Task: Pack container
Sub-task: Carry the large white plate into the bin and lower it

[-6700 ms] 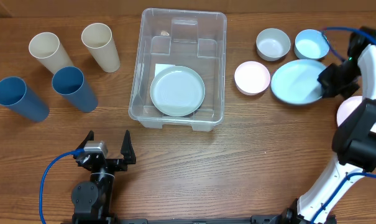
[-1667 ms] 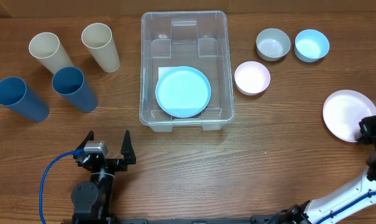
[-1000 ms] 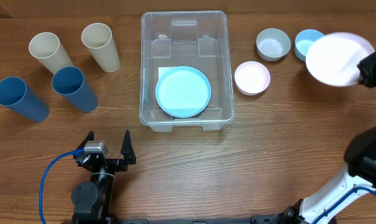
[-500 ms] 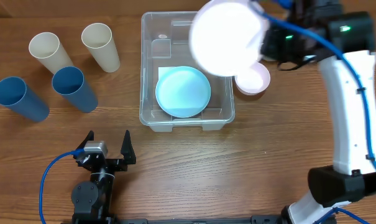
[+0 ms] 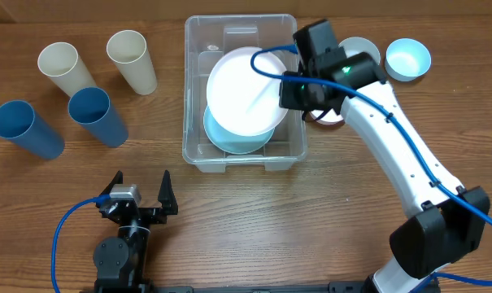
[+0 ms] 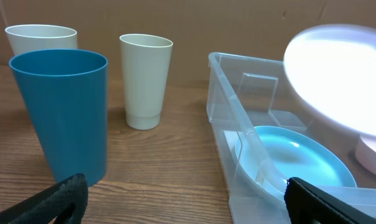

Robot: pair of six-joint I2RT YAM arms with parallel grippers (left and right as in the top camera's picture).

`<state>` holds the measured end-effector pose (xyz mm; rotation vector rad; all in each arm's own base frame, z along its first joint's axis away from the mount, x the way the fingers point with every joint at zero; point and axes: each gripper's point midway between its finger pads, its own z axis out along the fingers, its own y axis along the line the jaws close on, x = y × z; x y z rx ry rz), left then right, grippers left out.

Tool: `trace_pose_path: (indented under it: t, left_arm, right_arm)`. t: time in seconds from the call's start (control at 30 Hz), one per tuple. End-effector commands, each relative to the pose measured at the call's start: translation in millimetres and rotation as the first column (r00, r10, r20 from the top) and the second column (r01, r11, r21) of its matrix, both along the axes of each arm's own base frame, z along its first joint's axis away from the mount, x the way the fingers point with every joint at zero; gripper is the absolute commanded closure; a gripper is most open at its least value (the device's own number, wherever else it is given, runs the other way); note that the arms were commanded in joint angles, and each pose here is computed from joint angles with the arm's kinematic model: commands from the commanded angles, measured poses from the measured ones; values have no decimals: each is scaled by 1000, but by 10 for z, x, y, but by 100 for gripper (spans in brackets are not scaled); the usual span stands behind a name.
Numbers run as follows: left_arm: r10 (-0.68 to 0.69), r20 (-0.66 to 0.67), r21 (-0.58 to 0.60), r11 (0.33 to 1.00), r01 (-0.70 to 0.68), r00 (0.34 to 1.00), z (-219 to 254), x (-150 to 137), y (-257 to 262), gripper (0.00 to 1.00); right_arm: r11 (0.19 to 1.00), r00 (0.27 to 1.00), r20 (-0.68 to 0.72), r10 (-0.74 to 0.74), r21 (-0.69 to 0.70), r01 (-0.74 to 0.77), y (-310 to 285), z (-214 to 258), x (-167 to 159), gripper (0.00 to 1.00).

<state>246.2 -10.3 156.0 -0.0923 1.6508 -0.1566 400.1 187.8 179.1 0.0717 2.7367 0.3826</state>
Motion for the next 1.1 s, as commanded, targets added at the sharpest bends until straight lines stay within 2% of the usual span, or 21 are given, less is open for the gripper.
trace_pose_path:
  t: [0.0, 0.37, 0.4, 0.43, 0.47, 0.5, 0.57, 0.7, 0.87, 1.07]
  left_arm:
    - [15, 2, 8, 1000, -15, 1000, -6, -1, 34, 0]
    - [15, 2, 8, 1000, -15, 1000, -6, -1, 34, 0]
    - [15, 2, 8, 1000, -15, 1000, -6, -1, 34, 0]
    - [15, 2, 8, 1000, -15, 1000, -6, -1, 34, 0]
    - [15, 2, 8, 1000, -15, 1000, -6, -1, 34, 0]
    - [15, 2, 8, 1000, -15, 1000, -6, -1, 34, 0]
    - [15, 2, 8, 1000, -15, 1000, -6, -1, 34, 0]
    - [15, 2, 8, 1000, -15, 1000, -6, -1, 34, 0]
    - [15, 2, 8, 1000, -15, 1000, -6, -1, 34, 0]
    - [15, 2, 8, 1000, -15, 1000, -6, -1, 34, 0]
  right_arm:
    - [999, 1000, 3, 30, 16, -30, 105, -231, -45, 96]
    - [996, 996, 14, 85, 17, -86, 202, -718, 51, 96]
    - [994, 994, 15, 109, 24, -110, 236, -743, 56, 89]
    - [993, 993, 12, 118, 26, -118, 250, -776, 63, 75]
    - [990, 991, 12, 136, 22, -136, 261, -810, 67, 44]
    - [990, 990, 12, 143, 19, -143, 263, -820, 68, 36]
    - [986, 986, 7, 168, 11, -168, 267, -863, 59, 31]
    - [982, 982, -5, 190, -3, -190, 252, -889, 23, 31]
    - [976, 976, -16, 218, 4, -218, 272, -876, -16, 39]
    - [966, 966, 15, 257, 32, -258, 412, -289, 42, 42]
